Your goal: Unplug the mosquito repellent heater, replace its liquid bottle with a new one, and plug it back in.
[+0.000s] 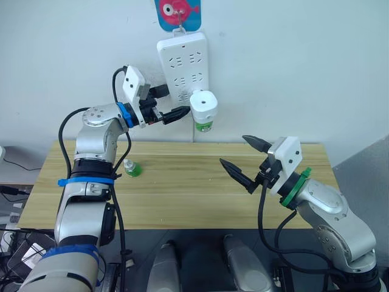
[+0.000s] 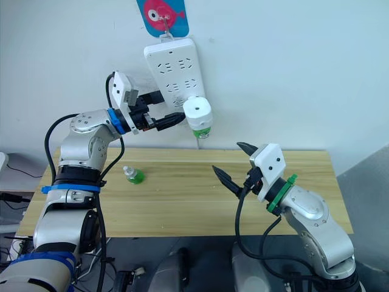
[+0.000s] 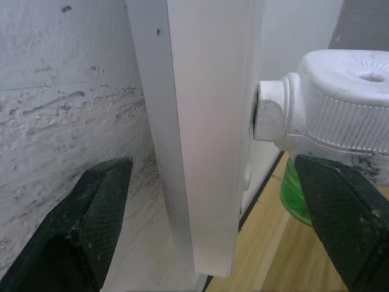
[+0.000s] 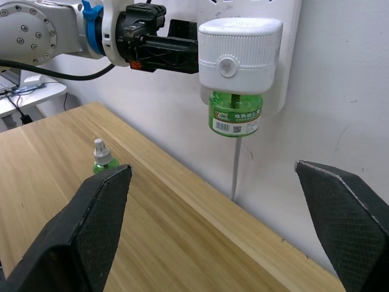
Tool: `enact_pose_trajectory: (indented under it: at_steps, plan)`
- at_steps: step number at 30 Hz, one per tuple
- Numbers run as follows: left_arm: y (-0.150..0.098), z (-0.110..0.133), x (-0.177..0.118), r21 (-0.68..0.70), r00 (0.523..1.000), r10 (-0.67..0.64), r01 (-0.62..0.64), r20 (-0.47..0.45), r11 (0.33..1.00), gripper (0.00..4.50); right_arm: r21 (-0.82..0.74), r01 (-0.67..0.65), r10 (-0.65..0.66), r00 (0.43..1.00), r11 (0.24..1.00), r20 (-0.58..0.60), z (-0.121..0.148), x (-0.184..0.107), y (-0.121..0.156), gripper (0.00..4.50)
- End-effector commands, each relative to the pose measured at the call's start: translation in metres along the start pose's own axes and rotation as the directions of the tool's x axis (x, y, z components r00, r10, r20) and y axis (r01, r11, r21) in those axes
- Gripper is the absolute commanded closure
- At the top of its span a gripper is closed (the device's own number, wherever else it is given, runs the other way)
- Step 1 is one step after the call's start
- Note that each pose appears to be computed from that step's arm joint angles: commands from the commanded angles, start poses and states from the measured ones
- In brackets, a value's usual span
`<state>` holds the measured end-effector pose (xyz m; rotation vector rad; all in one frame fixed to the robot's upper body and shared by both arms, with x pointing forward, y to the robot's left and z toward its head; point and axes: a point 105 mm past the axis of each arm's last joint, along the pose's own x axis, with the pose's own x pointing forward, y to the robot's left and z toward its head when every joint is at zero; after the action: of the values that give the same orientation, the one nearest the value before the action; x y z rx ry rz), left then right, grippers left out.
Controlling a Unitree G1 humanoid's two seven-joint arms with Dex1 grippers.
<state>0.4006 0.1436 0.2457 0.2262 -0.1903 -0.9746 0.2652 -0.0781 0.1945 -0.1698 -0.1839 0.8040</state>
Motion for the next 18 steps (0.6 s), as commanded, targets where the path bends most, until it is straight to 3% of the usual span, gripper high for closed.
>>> enact_pose_trajectory:
  at_steps: [1,9,18]
  plan:
    - [0.0,0.017,0.001,0.038,0.999,-0.021,0.02,0.039,0.999,0.59,-0.019,-0.023,0.025,0.997,1.0,0.071,0.018,0.001,0.008,0.0]
    - [-0.004,0.015,-0.002,0.027,0.999,-0.047,0.047,0.022,0.999,3.02,-0.014,0.037,-0.036,0.994,0.999,0.107,0.035,0.023,0.005,0.0]
    - [-0.009,0.012,-0.003,0.018,0.998,-0.062,0.062,0.01,0.998,3.18,-0.057,0.162,-0.156,0.983,0.985,0.097,0.047,0.057,-0.005,0.0]
